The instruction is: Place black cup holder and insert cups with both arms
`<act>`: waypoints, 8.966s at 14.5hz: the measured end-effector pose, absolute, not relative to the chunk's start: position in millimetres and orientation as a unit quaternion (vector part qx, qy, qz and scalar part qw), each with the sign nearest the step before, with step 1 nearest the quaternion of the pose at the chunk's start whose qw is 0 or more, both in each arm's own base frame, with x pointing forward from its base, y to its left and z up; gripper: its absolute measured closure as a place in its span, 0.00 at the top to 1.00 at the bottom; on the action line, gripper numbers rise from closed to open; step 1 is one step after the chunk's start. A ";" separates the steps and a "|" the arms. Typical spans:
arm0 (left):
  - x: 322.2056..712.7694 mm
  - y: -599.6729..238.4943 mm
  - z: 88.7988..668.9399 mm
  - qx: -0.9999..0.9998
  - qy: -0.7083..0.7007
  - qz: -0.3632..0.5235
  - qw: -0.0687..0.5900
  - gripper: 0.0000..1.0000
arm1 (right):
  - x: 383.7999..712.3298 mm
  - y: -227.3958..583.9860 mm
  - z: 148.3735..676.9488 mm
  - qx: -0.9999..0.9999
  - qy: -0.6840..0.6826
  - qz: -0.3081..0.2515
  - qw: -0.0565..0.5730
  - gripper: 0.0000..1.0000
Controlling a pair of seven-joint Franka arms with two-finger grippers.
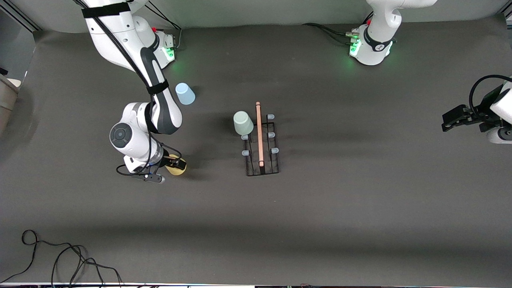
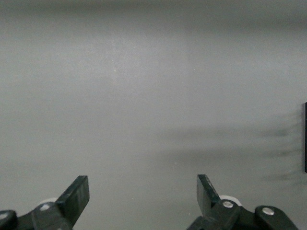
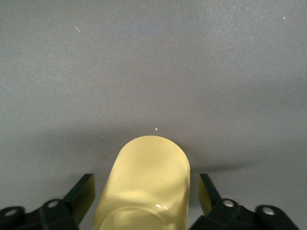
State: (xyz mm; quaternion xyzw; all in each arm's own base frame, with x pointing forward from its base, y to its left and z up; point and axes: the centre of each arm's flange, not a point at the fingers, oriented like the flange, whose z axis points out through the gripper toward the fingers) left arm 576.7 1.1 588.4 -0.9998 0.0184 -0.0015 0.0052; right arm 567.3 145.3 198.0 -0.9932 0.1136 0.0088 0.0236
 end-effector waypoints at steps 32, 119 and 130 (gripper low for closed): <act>581.7 4.2 607.4 -1.000 0.025 -0.017 0.005 1.00 | 567.9 414.4 336.2 -0.957 0.261 -0.021 0.128 0.72; 582.5 11.7 610.3 -1.000 0.019 -0.020 0.005 1.00 | 577.7 -4.6 599.5 -0.993 0.088 0.077 0.032 1.00; 582.7 11.5 610.2 -1.000 0.019 -0.021 0.005 1.00 | 552.2 -9.9 608.3 -0.995 0.070 0.068 0.033 1.00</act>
